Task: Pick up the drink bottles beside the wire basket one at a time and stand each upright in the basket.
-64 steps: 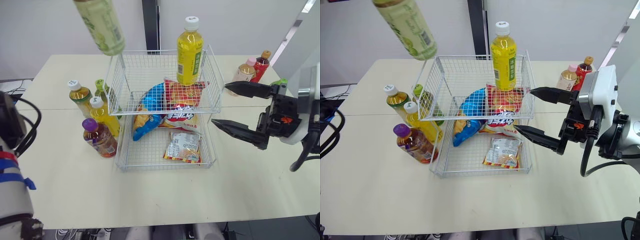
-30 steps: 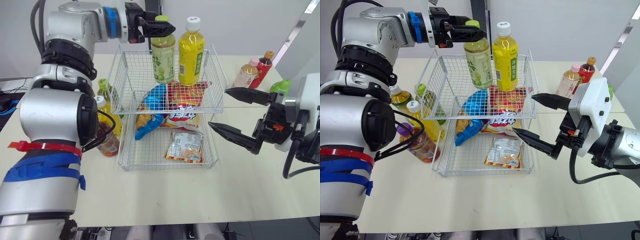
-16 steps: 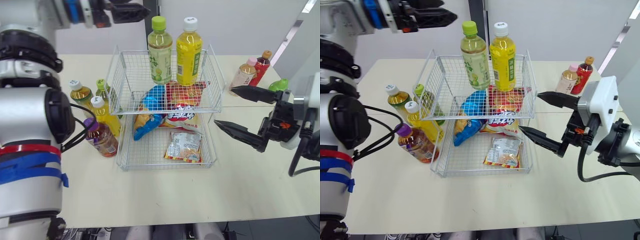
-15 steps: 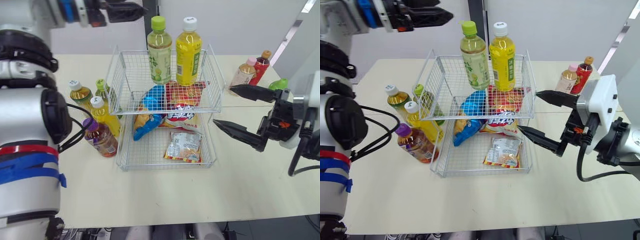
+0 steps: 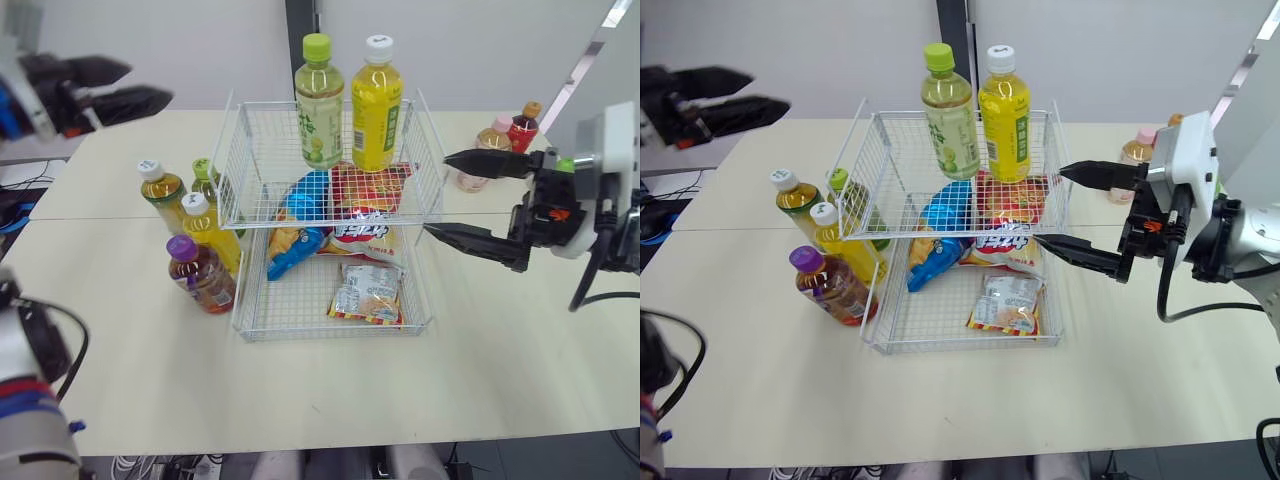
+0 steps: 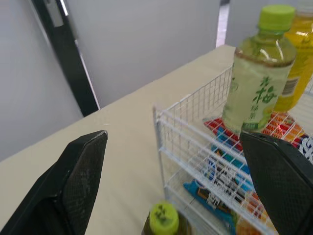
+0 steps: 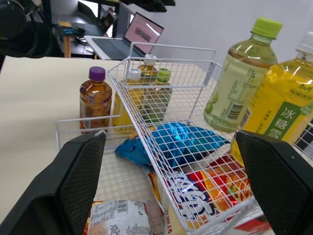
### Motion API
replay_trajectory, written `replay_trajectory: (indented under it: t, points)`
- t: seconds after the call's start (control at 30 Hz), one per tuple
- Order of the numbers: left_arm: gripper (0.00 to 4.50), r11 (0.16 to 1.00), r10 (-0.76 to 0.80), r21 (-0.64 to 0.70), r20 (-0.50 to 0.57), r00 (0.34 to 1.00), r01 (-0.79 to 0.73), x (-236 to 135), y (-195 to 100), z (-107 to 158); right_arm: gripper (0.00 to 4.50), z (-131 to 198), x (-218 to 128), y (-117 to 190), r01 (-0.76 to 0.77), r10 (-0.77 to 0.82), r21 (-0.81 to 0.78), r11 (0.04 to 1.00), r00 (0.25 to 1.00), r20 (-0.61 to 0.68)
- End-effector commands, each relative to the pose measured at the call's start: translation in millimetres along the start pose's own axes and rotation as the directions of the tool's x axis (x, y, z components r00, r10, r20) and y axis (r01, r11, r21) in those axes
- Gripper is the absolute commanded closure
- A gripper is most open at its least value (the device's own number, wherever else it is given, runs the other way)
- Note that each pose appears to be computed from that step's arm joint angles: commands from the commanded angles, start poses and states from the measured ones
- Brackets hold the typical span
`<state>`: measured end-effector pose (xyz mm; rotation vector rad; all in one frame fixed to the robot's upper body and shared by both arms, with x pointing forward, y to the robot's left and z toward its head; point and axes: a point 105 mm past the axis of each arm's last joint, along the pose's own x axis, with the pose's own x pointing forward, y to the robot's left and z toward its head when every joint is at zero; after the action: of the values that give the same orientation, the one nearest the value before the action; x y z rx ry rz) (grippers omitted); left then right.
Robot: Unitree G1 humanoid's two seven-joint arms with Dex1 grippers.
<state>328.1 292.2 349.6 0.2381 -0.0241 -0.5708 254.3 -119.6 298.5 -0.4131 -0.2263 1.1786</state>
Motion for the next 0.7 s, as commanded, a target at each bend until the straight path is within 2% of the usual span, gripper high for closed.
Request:
replay_trajectory:
  t: [0.03, 0.23, 0.47, 0.57, 0.7]
  points:
    - [0.04, 0.996, 0.088, 0.014, 0.033, 0.996, -0.088, -38.4, 4.0, -0.8, 0.00, 7.6, 11.9, 7.4, -0.075, 0.076, -0.056, 0.996, 0.997, 0.020]
    - [0.04, 0.975, 0.218, -0.045, -0.014, 0.976, -0.218, -83.0, 10.7, -48.7, 0.00, 5.0, 38.7, 17.4, -0.140, 0.142, -0.058, 0.988, 0.990, 0.022]
    - [0.04, 0.949, 0.273, -0.138, -0.089, 0.958, -0.283, -107.0, 2.5, -97.8, 0.00, 11.9, 48.1, 16.0, -0.157, 0.158, -0.054, 0.986, 0.987, 0.023]
    - [0.04, 0.942, 0.291, -0.145, -0.101, 0.951, -0.304, -100.4, -3.0, -108.7, 0.00, 14.6, 51.6, 18.5, -0.165, 0.167, -0.057, 0.985, 0.986, 0.021]
    - [0.04, 0.940, 0.292, -0.165, -0.069, 0.954, -0.299, -80.3, -5.0, -106.9, 0.00, 19.5, 53.2, 19.6, -0.135, 0.136, -0.064, 0.989, 0.990, 0.018]
